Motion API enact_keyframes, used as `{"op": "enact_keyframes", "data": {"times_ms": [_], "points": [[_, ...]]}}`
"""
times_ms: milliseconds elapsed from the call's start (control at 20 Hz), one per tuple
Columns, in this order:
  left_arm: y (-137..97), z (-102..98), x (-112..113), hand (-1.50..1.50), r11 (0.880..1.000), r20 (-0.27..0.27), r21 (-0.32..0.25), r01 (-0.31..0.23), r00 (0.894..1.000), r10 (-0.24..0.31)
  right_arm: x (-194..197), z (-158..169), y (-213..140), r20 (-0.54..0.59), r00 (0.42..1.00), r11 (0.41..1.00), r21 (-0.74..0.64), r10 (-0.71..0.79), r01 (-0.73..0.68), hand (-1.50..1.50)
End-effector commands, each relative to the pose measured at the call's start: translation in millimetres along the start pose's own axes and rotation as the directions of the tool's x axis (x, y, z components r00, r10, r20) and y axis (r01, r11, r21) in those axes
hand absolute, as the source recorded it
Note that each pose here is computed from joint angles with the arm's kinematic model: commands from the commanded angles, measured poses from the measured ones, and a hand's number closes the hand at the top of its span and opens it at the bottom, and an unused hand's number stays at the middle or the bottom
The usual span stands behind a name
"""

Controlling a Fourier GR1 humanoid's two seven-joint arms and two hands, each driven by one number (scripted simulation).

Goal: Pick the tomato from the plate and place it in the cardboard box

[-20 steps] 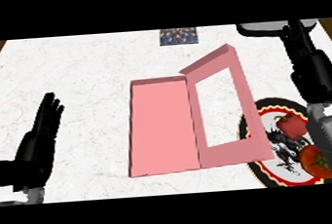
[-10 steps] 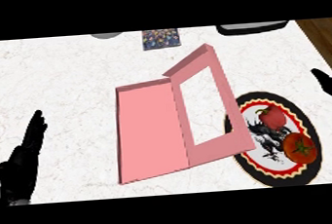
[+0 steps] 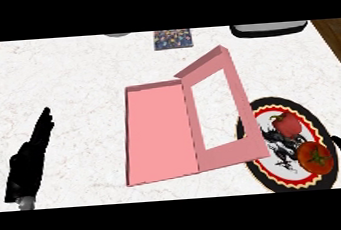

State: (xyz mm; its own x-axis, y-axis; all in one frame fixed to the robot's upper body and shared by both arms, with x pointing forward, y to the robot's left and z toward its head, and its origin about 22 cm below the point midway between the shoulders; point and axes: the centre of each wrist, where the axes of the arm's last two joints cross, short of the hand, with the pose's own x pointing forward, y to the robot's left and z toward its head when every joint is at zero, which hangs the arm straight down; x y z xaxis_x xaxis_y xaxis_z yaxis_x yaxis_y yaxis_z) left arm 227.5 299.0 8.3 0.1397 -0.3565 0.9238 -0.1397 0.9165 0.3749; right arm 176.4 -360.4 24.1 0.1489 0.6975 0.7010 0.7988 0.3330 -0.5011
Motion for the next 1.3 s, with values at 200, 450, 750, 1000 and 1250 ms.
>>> {"op": "enact_keyframes", "data": {"times_ms": [200, 450, 750, 1000, 1250], "points": [[1, -3, 9, 0.0, 1.0, 0.039, -0.006, 0.01, 0.999, -0.01, -21, 35, -63, -0.109, 0.907, 0.855, 0.396, 0.406, -0.335, -1.5], [-11, -4, 16, 0.0, 0.999, 0.052, -0.039, 0.002, 0.999, 0.0, 15, 31, -72, -0.14, 0.821, 0.716, 0.584, 0.553, -0.382, -1.5], [-18, -10, 12, 0.0, 0.999, 0.033, -0.047, -0.014, 0.999, 0.015, 89, 28, -50, -0.188, 0.761, 0.67, 0.63, 0.621, -0.391, -1.5], [-4, -21, 12, 0.0, 0.998, 0.021, -0.061, 0.0, 1.0, 0.002, 107, 48, -7, -0.235, 0.729, 0.676, 0.622, 0.643, -0.396, -1.5], [-26, -10, 19, 0.0, 0.999, 0.027, -0.054, -0.006, 1.0, 0.008, 107, 38, -7, -0.241, 0.67, 0.629, 0.65, 0.703, -0.427, -1.5]]}}
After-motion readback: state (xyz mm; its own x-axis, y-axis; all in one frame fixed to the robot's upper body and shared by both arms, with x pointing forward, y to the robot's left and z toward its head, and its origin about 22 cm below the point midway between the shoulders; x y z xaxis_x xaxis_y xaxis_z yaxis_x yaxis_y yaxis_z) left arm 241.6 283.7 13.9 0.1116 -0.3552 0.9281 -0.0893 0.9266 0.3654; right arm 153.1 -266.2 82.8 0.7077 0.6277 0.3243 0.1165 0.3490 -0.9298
